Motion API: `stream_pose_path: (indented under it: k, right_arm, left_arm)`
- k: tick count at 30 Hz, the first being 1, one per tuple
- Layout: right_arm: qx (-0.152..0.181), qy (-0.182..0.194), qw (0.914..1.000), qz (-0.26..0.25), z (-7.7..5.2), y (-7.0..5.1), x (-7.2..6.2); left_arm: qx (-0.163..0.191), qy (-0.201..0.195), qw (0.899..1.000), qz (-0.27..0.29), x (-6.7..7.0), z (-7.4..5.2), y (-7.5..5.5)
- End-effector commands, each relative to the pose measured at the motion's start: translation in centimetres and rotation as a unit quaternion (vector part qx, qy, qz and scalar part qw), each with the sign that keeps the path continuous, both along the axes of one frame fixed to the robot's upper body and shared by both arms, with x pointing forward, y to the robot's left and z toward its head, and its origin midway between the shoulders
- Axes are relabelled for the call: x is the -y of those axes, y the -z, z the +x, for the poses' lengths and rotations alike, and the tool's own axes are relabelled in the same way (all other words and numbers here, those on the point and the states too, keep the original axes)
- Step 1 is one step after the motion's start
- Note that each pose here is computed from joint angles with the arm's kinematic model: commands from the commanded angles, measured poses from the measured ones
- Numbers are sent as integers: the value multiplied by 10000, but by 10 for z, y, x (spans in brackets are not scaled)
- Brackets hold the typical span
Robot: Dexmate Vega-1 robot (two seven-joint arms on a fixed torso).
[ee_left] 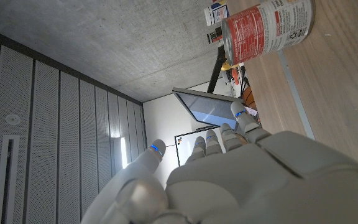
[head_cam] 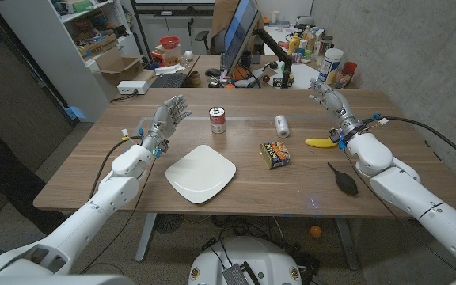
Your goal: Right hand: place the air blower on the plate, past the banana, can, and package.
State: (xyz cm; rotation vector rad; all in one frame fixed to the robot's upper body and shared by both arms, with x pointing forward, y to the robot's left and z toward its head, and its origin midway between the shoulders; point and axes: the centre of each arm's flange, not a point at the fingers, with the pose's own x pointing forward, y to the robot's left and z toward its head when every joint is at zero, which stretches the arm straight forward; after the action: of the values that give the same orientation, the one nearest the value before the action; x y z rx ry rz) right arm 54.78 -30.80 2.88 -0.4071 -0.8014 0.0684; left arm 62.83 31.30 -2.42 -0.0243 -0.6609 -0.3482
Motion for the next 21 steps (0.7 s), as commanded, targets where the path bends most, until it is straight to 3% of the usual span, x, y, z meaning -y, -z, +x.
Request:
stream_pose_path:
  k: [1,11,21]
  right_arm:
    - [319,616,9940,-851,-38,-14,18]
    - [451,1240,9810,-1420,-69,-17,37]
    - [563,1893,9576,-2096,-104,-11,50]
  left_arm:
    - [101,164,9998,46,4,-2,-5]
    - [155,215,9995,167,4,-2,-8]
    - [184,322,9991,221,5,-3,-5]
